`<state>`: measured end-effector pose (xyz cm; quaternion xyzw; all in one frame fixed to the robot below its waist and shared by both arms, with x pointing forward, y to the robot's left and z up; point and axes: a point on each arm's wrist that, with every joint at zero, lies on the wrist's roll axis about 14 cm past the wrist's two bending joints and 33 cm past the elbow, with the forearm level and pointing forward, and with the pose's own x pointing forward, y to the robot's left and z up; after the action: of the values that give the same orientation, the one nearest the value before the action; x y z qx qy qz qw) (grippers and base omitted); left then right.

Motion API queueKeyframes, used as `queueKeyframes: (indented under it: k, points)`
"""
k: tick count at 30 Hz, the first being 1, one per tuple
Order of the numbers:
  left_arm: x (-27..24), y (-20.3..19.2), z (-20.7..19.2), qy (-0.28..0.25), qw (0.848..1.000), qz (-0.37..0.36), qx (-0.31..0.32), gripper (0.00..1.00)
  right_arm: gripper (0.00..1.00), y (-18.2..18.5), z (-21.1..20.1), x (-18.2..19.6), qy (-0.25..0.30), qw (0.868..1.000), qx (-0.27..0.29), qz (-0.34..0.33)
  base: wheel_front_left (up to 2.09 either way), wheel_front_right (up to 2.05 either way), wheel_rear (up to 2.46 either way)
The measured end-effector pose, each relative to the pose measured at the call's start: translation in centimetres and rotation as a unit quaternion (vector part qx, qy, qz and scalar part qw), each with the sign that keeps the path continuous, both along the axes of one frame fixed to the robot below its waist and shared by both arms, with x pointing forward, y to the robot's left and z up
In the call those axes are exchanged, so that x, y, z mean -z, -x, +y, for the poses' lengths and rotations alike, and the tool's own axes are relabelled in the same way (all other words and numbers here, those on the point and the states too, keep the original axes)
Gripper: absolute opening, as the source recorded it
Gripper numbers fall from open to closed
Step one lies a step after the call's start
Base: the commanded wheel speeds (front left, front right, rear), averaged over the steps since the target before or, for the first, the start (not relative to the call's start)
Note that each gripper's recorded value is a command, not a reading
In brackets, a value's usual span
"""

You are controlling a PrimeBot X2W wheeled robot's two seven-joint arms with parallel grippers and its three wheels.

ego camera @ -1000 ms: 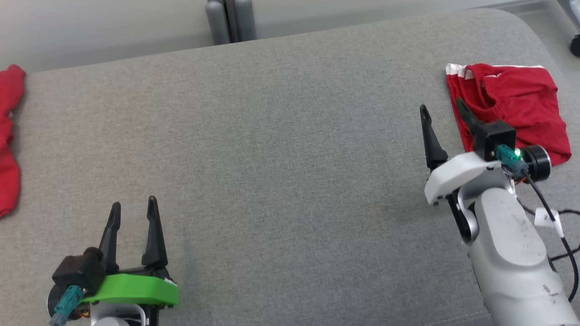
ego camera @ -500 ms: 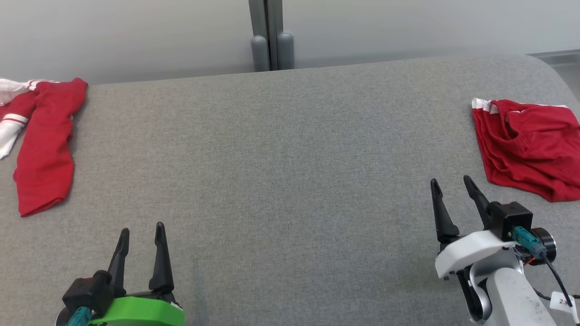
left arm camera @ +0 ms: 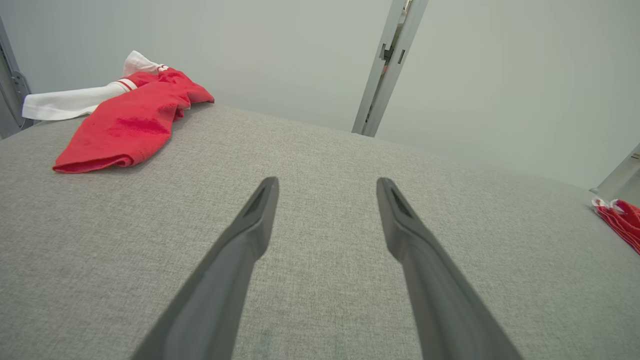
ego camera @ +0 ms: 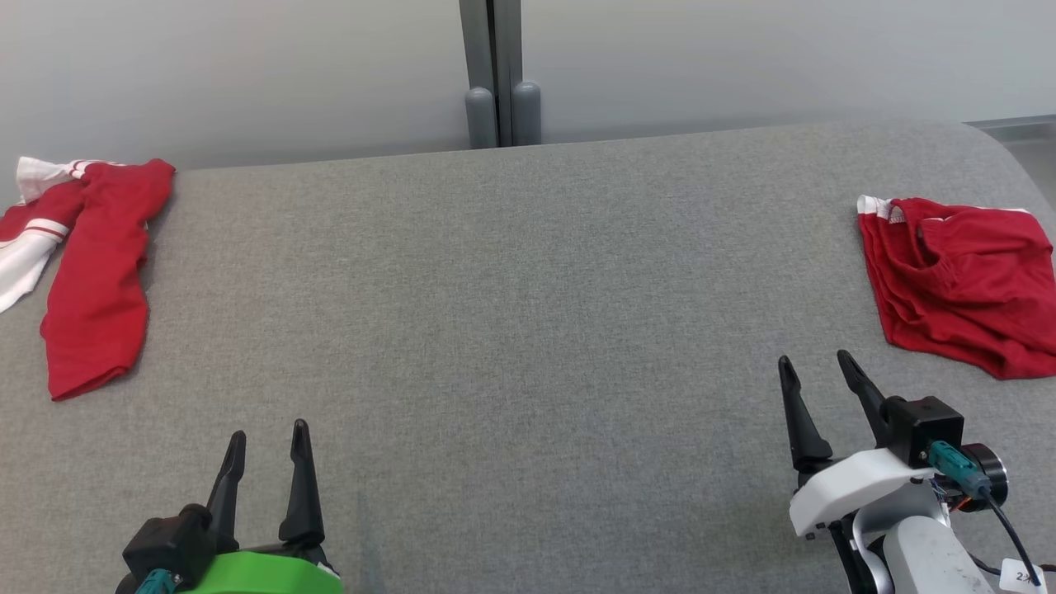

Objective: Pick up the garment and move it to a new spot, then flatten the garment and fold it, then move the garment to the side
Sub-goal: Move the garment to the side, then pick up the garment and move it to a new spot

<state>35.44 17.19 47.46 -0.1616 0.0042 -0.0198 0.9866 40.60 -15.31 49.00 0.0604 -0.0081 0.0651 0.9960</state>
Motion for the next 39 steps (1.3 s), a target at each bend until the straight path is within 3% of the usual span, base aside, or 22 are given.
queueKeyframes:
  k: [20,39]
  points:
    - [-0.4,1.7,2.6,0.001,0.999,-0.006,-0.043,1.0,1.0,-1.1,2.4,-0.2,0.001,0.999,-0.032,-0.004,0.0,0.0,0.0]
    - [-1.1,8.3,10.1,-0.006,0.983,-0.014,-0.181,1.0,1.0,-2.3,13.5,0.0,0.002,0.984,-0.178,-0.002,0.0,0.0,0.0]
